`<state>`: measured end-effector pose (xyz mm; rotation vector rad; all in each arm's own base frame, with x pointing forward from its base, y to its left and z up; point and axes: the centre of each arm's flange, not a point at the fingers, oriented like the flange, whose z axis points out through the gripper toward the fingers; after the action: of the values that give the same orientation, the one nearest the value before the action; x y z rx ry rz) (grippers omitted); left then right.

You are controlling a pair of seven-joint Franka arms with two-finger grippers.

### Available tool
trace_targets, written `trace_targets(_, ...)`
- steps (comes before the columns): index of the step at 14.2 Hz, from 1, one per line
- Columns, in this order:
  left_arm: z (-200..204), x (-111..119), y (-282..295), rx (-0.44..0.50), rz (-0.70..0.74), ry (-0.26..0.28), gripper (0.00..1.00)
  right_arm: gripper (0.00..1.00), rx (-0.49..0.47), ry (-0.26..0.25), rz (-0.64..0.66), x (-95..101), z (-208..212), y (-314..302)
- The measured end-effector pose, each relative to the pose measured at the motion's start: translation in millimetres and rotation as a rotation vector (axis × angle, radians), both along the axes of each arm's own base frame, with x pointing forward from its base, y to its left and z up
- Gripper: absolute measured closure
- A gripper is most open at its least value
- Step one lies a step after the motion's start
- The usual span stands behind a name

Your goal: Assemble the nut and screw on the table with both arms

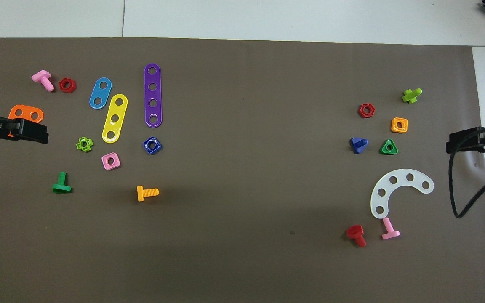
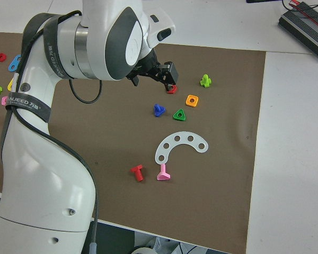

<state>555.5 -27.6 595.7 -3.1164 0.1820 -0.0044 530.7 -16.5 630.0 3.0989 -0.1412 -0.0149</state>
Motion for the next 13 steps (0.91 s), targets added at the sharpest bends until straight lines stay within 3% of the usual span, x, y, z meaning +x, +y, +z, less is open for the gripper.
trace_targets(8,0,0,0,0.000,0.000,0.000,0.00,0.00,0.001,0.002,0.042,2.4,-10,0)
trace_targets(10,0,0,0,0.000,0.000,0.000,0.00,0.00,0.004,-0.052,0.079,15.2,-32,11)
trace_targets(13,0,0,0,0.000,0.000,0.000,0.00,0.00,0.036,-0.074,0.135,47.4,-102,50)
